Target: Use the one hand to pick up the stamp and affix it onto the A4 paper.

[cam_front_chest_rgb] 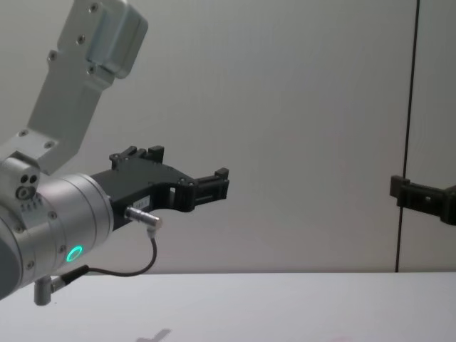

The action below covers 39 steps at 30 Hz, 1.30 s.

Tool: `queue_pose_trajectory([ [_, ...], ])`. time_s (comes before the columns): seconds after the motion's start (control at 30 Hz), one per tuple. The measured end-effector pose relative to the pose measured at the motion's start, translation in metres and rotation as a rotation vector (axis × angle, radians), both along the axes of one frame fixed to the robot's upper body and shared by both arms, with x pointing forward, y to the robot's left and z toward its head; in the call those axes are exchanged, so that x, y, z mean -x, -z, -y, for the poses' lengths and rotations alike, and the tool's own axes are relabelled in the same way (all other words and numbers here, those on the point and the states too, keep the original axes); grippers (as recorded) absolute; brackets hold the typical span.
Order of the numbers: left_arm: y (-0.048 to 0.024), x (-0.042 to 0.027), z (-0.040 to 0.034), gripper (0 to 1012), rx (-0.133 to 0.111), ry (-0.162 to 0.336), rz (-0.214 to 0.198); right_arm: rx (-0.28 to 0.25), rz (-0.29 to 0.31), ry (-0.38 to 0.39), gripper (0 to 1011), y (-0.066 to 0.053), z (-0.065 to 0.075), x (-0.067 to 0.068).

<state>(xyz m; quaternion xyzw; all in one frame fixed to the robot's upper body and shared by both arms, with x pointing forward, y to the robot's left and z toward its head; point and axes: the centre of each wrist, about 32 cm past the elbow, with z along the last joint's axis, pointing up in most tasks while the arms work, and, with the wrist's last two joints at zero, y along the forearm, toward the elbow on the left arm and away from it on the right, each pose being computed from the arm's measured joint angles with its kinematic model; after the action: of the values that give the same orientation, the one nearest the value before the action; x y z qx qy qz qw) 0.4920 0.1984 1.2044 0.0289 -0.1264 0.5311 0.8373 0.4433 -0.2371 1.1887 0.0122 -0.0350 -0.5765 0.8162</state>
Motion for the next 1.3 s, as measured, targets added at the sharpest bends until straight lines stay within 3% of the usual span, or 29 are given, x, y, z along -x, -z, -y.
queue_pose_trajectory([
  [0.97,0.0,0.0,0.0,1001,0.0,0.0,0.0,0.0,0.0,0.001,1001,0.0,0.0,0.0],
  [1.3,0.0,0.0,0.0,1001,0.0,0.0,0.0,0.0,-0.04,0.046,1001,-0.006,-0.011,0.004],
])
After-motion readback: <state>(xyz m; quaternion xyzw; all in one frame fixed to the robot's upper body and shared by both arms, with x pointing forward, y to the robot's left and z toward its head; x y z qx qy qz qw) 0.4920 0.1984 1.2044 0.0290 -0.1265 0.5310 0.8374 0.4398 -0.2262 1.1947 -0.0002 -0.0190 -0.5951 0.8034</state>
